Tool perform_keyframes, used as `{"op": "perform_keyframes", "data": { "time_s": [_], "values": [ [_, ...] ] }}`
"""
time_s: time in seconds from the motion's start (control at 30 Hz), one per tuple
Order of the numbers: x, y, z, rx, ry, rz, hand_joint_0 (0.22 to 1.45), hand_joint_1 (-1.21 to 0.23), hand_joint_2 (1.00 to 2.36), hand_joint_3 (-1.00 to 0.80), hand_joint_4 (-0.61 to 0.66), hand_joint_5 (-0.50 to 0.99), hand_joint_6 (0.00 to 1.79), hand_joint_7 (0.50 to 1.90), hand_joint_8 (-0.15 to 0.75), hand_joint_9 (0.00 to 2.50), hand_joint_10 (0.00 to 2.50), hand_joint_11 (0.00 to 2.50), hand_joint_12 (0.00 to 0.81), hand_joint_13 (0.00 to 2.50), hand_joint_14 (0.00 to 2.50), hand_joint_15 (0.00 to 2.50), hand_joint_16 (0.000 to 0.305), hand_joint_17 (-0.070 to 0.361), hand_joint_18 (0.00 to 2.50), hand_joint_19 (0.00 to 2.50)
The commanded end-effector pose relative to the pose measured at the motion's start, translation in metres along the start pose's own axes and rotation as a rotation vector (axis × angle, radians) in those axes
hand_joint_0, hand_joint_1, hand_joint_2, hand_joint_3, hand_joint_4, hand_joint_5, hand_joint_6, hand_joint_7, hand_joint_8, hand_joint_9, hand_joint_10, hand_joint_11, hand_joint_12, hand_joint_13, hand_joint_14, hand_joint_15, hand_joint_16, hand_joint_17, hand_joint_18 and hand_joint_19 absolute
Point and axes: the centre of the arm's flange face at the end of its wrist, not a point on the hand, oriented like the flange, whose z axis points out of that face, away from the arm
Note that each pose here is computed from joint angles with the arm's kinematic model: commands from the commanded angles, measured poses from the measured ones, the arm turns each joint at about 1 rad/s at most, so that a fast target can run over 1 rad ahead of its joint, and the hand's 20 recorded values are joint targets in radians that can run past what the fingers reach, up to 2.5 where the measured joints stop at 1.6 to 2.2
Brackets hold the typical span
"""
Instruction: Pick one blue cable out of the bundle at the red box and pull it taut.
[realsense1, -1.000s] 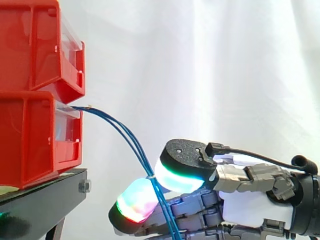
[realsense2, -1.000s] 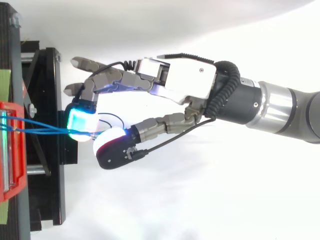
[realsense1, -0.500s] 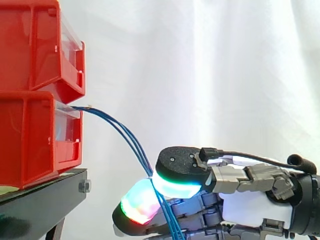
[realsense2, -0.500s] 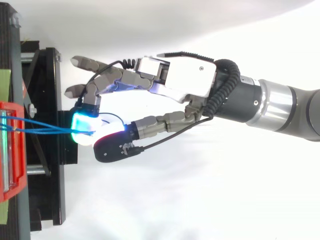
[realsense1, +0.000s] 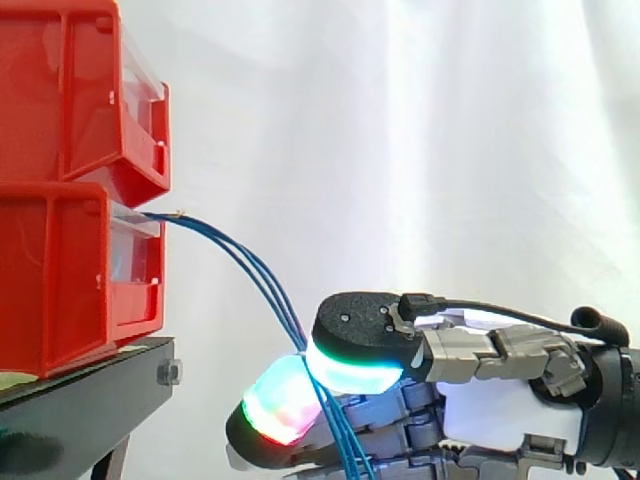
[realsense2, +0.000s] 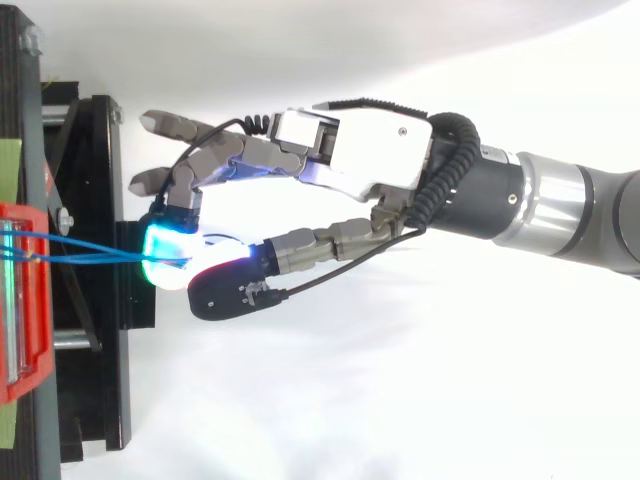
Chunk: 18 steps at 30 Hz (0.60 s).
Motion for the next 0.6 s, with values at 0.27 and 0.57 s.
{"op": "perform_keyframes", "data": {
  "time_s": [0.27,0.57],
  "values": [
    [-0.008,0.006,0.002,-0.011,0.002,-0.002,0.56,-0.66,1.01,-0.33,0.25,-0.19,0.85,0.85,0.322,0.39,0.00,0.15,0.352,0.03,0.00,0.00,0.054,0.122,0.05,0.16],
    [-0.011,0.015,0.003,-0.019,0.004,-0.012,0.59,-0.69,1.02,-0.12,0.21,-0.18,0.88,0.89,0.327,0.42,0.00,0.16,0.352,0.08,0.00,0.01,0.053,0.120,0.11,0.15]
  ]
}}
